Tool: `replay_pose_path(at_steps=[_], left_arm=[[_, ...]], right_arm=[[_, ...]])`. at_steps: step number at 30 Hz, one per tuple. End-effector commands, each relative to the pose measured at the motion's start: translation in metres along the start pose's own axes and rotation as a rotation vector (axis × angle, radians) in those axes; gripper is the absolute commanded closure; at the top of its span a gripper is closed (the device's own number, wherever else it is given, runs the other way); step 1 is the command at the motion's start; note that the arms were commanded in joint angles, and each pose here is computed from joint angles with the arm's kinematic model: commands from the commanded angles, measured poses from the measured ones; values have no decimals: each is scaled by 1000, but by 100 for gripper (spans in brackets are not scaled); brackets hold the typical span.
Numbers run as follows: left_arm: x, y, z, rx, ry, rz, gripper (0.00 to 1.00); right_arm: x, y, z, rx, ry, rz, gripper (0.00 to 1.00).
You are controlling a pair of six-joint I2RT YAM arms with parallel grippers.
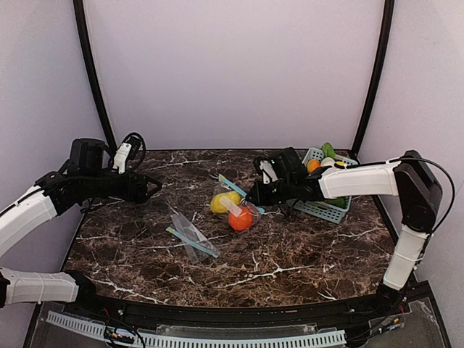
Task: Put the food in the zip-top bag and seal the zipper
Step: Set the zipper food storage bag at the center of the board, then pick up the zipper food storage bag from the center of the board.
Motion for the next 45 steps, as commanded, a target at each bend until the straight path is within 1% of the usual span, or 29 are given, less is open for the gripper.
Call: replay_pose_path(at_steps=[1, 4, 7, 10, 12, 15, 17, 19, 23, 26, 29, 33, 39, 41, 45], left_arm=[[0, 7, 6, -14, 1, -38, 7], [-2, 8, 6, -7, 3, -41, 7], [-2, 10, 7, 0, 3, -47, 7], [-3, 12, 8, 11, 2, -35, 6], [-3, 13, 8, 21, -1, -27, 6], [-4, 16, 7, 39, -4, -28, 6], [-3, 18, 6, 49, -9, -34, 6], [-3, 21, 6, 55, -16, -45, 6], [-2, 24, 5, 67, -28, -61, 6], [-2, 26, 6, 79, -30, -66, 6], [-2, 28, 7, 86, -32, -79, 6], [0, 30, 8, 86, -41, -107, 6], [3, 32, 10, 90, -46, -135, 6], [4, 33, 11, 92, -46, -140, 6], [5, 33, 12, 96, -44, -146, 6]], right_arm=[[5, -4, 2, 32, 2, 60, 86], [7, -7, 1, 58, 12, 98, 79], [11, -7, -3, 94, 5, 118, 63], [20, -5, -9, 142, -9, 135, 44], [30, -7, -13, 172, -17, 184, 34], [48, -8, -20, 217, -25, 254, 24], [61, -6, -23, 246, -30, 289, 21], [74, 0, -24, 262, -41, 301, 19], [98, 24, -23, 306, -80, 257, 17], [102, 46, -15, 336, -78, 224, 16], [95, 67, -4, 339, -55, 176, 16], [70, 104, 15, 367, -1, 96, 17], [15, 155, 47, 413, 108, -24, 17], [-9, 166, 58, 438, 146, -36, 17], [-36, 175, 69, 465, 186, -26, 17]])
Point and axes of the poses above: each gripper's point midway between its finger pads, its own x axis back along the fingers, its own y axis along the line the jaws close on, z = x × y, the point moved 8 cm from there along x, back along the fingers, and after that the axes turned 12 degrees about x, right-handed, at the moved point
